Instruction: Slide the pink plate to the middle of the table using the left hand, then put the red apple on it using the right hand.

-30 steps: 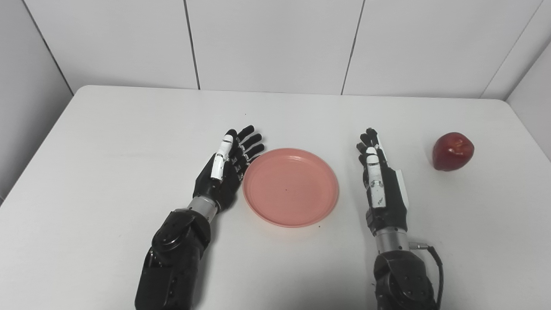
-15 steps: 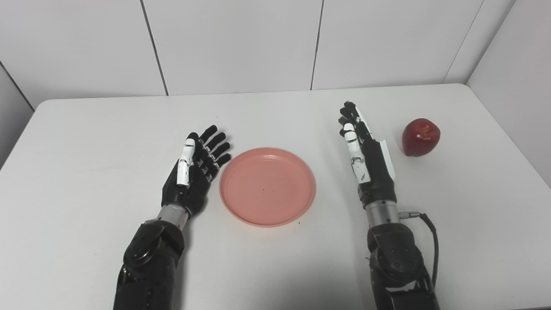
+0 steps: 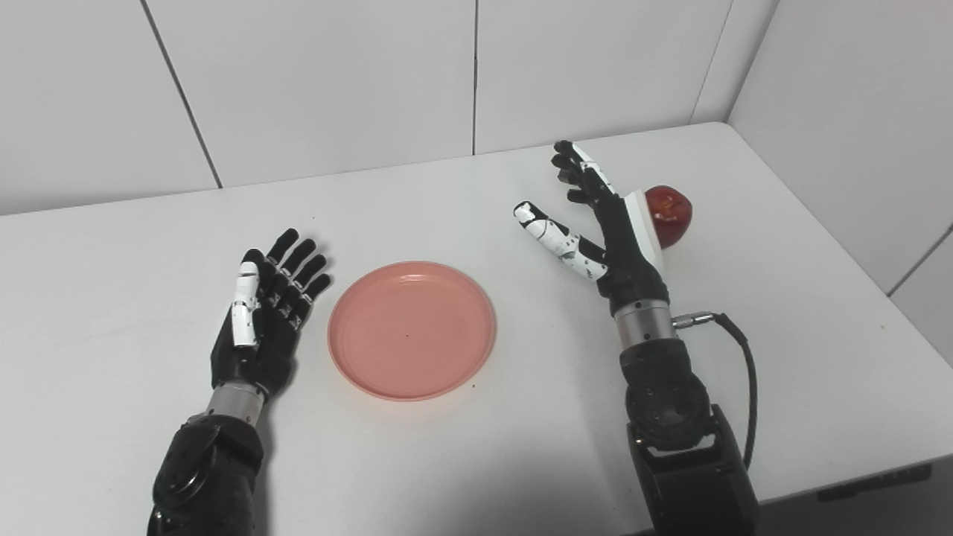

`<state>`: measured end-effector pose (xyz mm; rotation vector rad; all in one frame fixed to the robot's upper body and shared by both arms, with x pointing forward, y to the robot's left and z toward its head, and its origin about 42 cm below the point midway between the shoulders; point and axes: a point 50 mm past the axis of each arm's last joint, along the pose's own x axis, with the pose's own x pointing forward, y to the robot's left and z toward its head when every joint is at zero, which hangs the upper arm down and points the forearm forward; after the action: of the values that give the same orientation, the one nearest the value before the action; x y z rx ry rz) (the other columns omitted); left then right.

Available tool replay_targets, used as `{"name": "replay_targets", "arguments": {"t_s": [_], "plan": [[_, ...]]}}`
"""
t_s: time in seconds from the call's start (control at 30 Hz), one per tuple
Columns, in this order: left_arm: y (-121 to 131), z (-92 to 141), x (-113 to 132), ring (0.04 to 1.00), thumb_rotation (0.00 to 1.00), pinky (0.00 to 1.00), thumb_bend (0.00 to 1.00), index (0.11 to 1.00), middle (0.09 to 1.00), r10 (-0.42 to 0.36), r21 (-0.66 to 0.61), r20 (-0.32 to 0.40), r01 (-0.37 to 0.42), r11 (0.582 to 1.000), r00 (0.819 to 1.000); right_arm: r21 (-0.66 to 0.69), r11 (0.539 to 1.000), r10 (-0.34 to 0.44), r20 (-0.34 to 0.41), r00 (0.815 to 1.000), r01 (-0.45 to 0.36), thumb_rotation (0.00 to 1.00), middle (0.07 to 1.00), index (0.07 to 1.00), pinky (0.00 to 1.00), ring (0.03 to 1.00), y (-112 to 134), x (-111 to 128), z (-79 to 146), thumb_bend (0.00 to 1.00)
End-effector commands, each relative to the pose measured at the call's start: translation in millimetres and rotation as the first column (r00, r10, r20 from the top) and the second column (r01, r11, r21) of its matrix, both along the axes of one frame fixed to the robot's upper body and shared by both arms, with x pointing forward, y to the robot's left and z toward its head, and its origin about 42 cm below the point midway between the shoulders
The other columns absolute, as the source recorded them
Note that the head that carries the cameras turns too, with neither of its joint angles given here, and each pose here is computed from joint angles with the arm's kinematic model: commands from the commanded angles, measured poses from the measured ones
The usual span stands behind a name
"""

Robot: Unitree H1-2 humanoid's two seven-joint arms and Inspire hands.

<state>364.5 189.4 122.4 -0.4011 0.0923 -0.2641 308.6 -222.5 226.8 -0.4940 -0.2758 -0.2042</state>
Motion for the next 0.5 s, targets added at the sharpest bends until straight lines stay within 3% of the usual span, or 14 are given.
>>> {"name": "replay_targets", "arguments": {"t_s": [0.0, 0.17, 0.47], "plan": [[6.5, -12.8, -1.3, 0.894, 1.00, 0.90, 0.36, 0.882, 0.899, 0.012, 0.009, -0.049, -0.012, 1.000, 0.999, -0.021, 1.000, -0.021, 0.097, 0.995, 0.023, 0.62, 0.836, 0.871, 0.81, 0.834, -4.0, 2.9, 29.1, 0.86], [10.3, -17.3, 0.0, 0.893, 1.00, 0.90, 0.37, 0.888, 0.901, 0.006, 0.002, -0.046, -0.006, 1.000, 0.999, -0.089, 0.993, -0.068, 0.130, 0.989, 0.080, 0.52, 0.857, 0.901, 0.78, 0.831, -18.6, 3.2, 46.9, 0.88], [14.7, -22.6, 1.3, 0.902, 1.00, 0.90, 0.37, 0.897, 0.910, 0.002, -0.013, -0.041, -0.002, 1.000, 0.999, -0.203, 0.956, -0.187, 0.144, 0.972, 0.214, 0.50, 0.902, 0.939, 0.81, 0.882, -55.5, 3.5, 64.4, 0.94]]}}
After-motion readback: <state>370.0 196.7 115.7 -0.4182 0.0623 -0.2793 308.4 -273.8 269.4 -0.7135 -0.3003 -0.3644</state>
